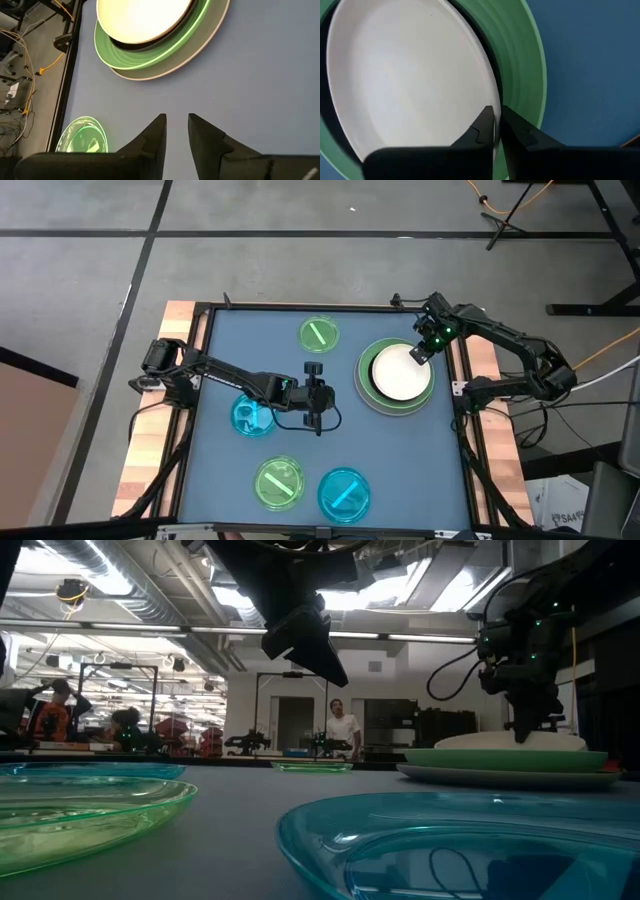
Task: Stack plastic plates
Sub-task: Stack the white plate on the black plate, then stack the top small light green plate on the white plate
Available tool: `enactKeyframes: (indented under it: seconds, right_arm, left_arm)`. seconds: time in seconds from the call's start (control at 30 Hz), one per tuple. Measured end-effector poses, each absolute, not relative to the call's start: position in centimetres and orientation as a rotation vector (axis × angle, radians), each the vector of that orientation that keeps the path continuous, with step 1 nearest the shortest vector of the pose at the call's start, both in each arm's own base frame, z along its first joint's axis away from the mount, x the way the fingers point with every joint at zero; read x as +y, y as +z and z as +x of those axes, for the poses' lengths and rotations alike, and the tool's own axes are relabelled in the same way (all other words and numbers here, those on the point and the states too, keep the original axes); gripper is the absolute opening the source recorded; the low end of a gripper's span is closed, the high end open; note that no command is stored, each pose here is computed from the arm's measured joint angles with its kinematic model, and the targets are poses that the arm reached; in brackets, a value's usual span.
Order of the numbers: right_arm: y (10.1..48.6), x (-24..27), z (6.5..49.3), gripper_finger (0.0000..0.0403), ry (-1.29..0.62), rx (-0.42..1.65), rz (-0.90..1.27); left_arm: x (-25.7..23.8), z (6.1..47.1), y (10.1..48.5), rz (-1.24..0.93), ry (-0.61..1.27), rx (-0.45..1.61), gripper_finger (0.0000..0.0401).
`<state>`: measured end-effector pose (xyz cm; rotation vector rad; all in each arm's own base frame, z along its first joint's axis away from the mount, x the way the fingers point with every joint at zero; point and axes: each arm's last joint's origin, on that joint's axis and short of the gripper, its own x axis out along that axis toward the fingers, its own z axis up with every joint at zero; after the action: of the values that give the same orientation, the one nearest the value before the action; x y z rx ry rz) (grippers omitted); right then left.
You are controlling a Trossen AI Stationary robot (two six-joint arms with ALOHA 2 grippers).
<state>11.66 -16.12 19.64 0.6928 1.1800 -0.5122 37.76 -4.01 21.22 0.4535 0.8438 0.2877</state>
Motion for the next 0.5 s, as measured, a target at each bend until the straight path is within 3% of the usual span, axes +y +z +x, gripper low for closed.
enactKeyframes:
  seconds: [0.5]
  right_arm:
    - [19.64, -16.14, 11.66, 0.0099, -0.519, 1.177, 0.701]
  left_arm:
    - [-4.0, 37.76, 21.22, 0.453, 0.288, 0.844, 0.0073]
